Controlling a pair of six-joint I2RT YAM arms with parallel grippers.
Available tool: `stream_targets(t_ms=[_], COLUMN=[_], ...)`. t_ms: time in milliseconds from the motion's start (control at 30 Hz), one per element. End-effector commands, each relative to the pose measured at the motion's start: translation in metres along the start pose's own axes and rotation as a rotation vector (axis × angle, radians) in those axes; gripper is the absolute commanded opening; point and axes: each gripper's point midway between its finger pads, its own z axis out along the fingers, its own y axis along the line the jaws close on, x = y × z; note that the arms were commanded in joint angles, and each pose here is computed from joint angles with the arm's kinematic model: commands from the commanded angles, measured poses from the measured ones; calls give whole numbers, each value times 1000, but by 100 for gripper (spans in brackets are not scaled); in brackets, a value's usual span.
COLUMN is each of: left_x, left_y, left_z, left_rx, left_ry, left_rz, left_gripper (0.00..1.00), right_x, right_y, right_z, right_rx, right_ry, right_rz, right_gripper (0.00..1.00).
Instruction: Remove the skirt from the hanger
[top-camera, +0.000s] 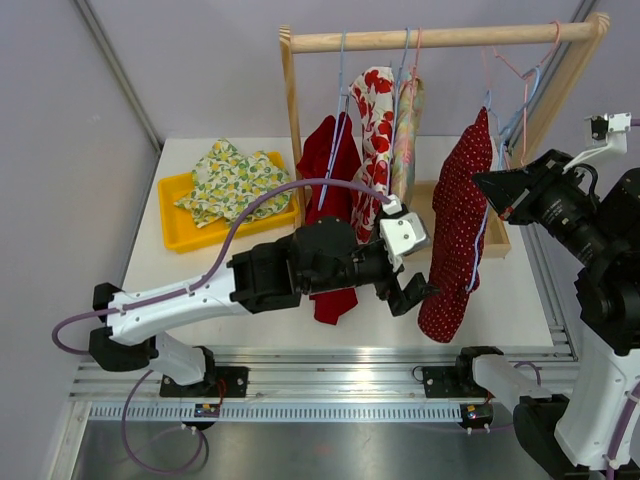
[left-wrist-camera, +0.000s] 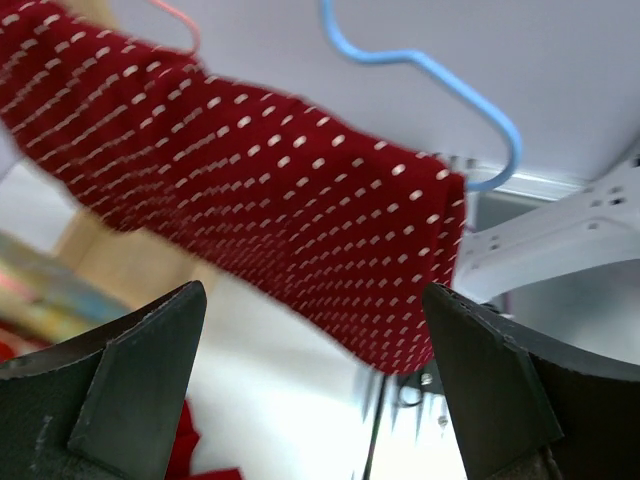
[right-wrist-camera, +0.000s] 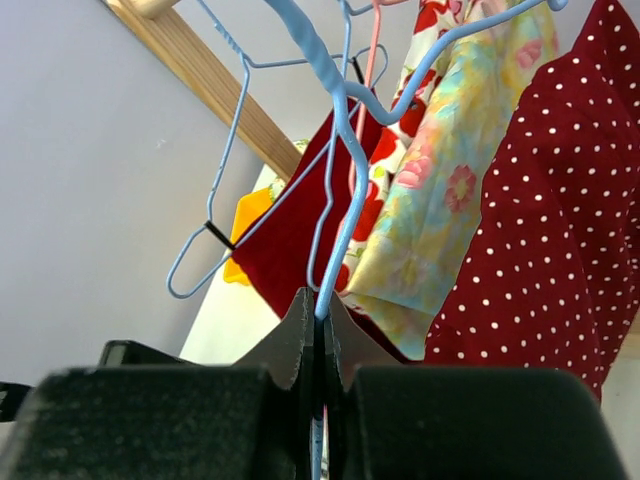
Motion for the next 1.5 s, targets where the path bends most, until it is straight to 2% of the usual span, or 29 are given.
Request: stream_targets(t_ms=[0, 200, 433, 467, 533, 567, 667, 800, 833, 900, 933, 1067, 1133, 1300, 1467], left_x=[-24, -6, 2, 0, 2, 3, 8, 45, 80, 103, 148, 212, 233, 271, 282], left_y=[-36, -54, -49, -45, -35, -31, -33, -63, -76, -93, -108, -149, -170, -195, -195], left_z=[4, 17, 37, 38, 45, 47, 48, 35, 33, 20, 12, -23, -44, -79, -85], left_rx=[177, 240, 180, 157, 96, 67, 67, 103, 107, 121, 117, 106, 108, 74, 45], left_ry=[-84, -41, -25, -30, -32, -35, -38, 14, 75, 109, 192, 317, 374, 529, 552], left_rz=[-50, -70, -85, -88, -88, -94, -102, -93, -98, -162, -158, -262, -252, -264, -256], left_gripper=[93, 90, 63, 50, 30, 0, 0, 0, 0, 0, 0, 0, 0, 0, 0], right_x=[-12, -14, -12, -12, -13, -14, -16, -31, -35, -46, -50, -63, -66, -64, -62], right_y=[20, 26, 34, 35, 40, 41, 42, 42, 38, 41, 38, 34, 27, 2, -21], right_z=[-4, -11, -17, -18, -23, -23, -21, -18, -12, -13, -5, 9, 21, 57, 91], right_rx=[-90, -104, -131, -134, -149, -154, -155, -139, -123, -117, -109, -96, -79, -23, 12], right_ry=[-44, -55, -42, -42, -47, -47, -49, -89, -92, -123, -121, -144, -144, -122, -110], right_rz=[-14, -9, -2, 0, -5, 1, 6, -14, -14, -32, -29, -32, -35, -26, -10], right_gripper=[0, 0, 0, 0, 0, 0, 0, 0, 0, 0, 0, 0, 0, 0, 0])
